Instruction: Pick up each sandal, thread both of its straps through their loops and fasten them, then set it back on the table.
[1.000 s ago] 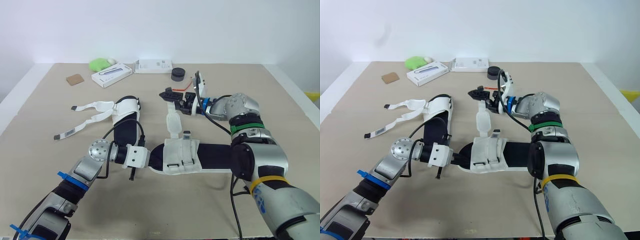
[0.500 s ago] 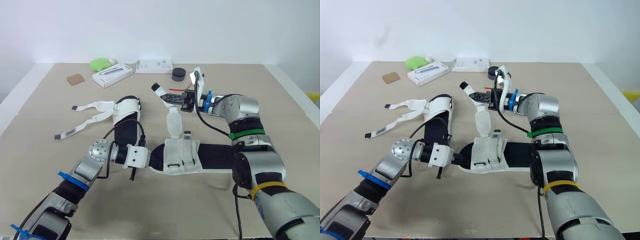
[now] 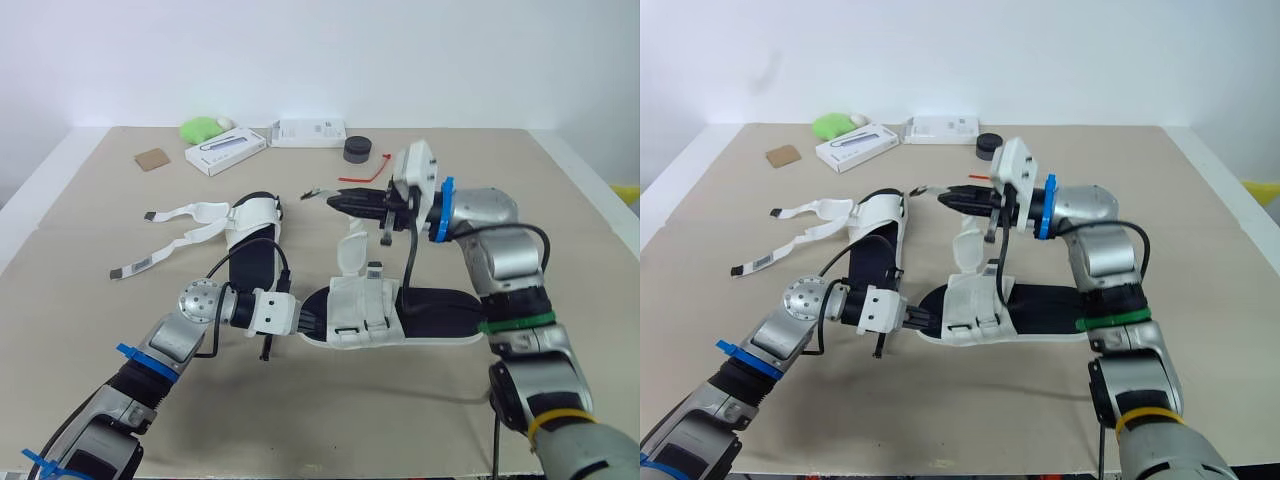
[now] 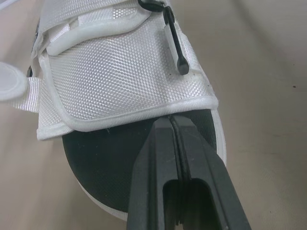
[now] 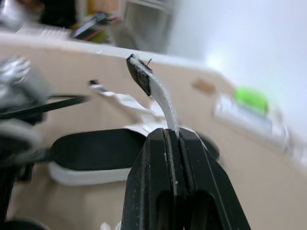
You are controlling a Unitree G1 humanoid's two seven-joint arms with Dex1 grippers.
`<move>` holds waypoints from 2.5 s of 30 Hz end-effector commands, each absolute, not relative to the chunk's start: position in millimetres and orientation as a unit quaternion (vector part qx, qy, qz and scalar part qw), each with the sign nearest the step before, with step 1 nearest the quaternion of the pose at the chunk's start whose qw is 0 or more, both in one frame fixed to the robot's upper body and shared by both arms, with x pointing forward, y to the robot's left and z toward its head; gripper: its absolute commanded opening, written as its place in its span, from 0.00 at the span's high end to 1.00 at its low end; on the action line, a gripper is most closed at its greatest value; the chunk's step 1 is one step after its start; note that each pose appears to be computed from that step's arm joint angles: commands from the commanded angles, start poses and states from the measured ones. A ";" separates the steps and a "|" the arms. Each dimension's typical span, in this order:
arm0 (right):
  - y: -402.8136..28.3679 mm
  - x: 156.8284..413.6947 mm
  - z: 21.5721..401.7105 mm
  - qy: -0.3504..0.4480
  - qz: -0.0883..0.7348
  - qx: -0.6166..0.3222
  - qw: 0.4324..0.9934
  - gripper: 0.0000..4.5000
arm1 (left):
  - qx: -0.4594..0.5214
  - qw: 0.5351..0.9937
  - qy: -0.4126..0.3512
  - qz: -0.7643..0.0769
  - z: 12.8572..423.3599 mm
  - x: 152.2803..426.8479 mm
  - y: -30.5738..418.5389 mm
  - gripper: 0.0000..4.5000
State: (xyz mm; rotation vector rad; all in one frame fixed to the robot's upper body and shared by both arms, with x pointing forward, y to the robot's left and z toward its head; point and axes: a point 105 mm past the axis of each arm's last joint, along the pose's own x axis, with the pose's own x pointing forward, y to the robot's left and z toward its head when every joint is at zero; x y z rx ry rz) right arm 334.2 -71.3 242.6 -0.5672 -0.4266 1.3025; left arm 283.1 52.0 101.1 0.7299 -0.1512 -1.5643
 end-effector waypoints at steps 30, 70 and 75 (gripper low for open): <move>-85.6 238.6 207.8 -0.306 0.694 -0.446 0.476 0.28 | 0.327 0.636 0.001 -0.699 73.2 277.3 62.8 1.00; -65.6 219.5 143.2 0.432 0.619 0.087 0.650 0.28 | 0.326 0.639 0.002 -0.697 76.6 281.3 62.9 1.00; -58.7 225.9 143.8 0.439 0.616 0.092 0.647 0.28 | 0.326 0.641 0.001 -0.695 76.9 281.5 62.3 1.00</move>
